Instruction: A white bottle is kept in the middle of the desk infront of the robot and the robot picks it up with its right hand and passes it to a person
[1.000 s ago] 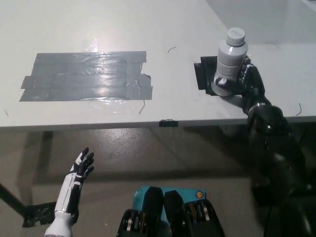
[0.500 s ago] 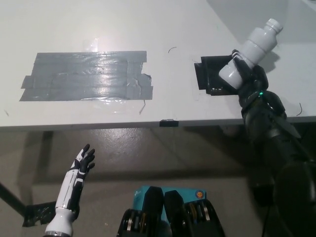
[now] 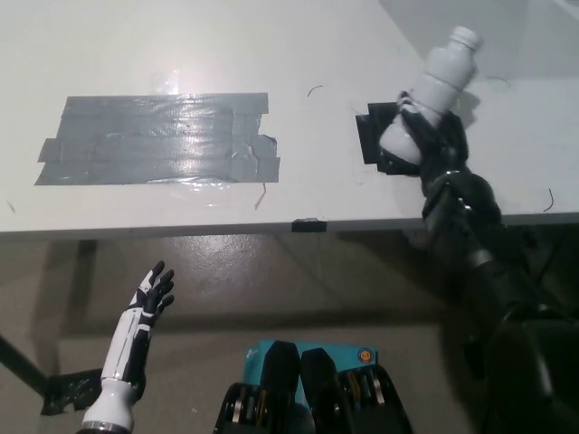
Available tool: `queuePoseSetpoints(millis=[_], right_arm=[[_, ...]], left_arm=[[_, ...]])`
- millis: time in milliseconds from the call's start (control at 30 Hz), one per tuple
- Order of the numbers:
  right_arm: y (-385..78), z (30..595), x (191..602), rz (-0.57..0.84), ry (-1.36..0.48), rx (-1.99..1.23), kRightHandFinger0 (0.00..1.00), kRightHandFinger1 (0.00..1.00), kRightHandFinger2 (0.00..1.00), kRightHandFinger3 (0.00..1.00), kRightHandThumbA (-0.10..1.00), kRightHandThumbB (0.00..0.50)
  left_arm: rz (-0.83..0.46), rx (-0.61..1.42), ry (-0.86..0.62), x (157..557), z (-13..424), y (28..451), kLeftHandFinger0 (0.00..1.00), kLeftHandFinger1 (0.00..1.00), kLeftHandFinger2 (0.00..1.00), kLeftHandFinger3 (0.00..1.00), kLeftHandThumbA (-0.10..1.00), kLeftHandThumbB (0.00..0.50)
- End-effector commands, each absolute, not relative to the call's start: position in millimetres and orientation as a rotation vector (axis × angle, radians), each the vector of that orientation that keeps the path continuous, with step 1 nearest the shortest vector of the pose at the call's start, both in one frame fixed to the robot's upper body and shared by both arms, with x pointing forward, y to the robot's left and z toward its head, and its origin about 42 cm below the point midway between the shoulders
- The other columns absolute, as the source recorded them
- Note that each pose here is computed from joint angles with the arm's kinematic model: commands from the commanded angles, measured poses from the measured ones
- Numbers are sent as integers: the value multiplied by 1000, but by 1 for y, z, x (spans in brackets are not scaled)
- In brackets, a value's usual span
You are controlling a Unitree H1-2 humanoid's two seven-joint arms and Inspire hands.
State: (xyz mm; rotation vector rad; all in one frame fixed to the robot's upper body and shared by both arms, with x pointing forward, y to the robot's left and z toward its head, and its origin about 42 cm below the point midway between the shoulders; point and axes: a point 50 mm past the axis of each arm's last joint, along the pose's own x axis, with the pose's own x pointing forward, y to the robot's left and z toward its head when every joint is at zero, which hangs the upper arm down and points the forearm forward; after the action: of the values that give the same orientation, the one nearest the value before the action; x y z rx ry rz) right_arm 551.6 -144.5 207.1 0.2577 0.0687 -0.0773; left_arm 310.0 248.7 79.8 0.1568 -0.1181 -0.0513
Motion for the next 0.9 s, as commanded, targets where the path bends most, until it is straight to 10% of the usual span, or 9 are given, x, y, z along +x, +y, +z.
queuePoseSetpoints(millis=[0,867], right_arm=[[-116,258,556,49,-151,70,161,545,834,780,-100,180],[-94,254,566,183,-41,-378,117,589,886,821,-100,169]], left_arm=[[-59,175,-167,316,89,250,1000,1000,1000,1000,965,84],[-74,210,-181,322,98,250,1000,1000,1000,1000,947,46]])
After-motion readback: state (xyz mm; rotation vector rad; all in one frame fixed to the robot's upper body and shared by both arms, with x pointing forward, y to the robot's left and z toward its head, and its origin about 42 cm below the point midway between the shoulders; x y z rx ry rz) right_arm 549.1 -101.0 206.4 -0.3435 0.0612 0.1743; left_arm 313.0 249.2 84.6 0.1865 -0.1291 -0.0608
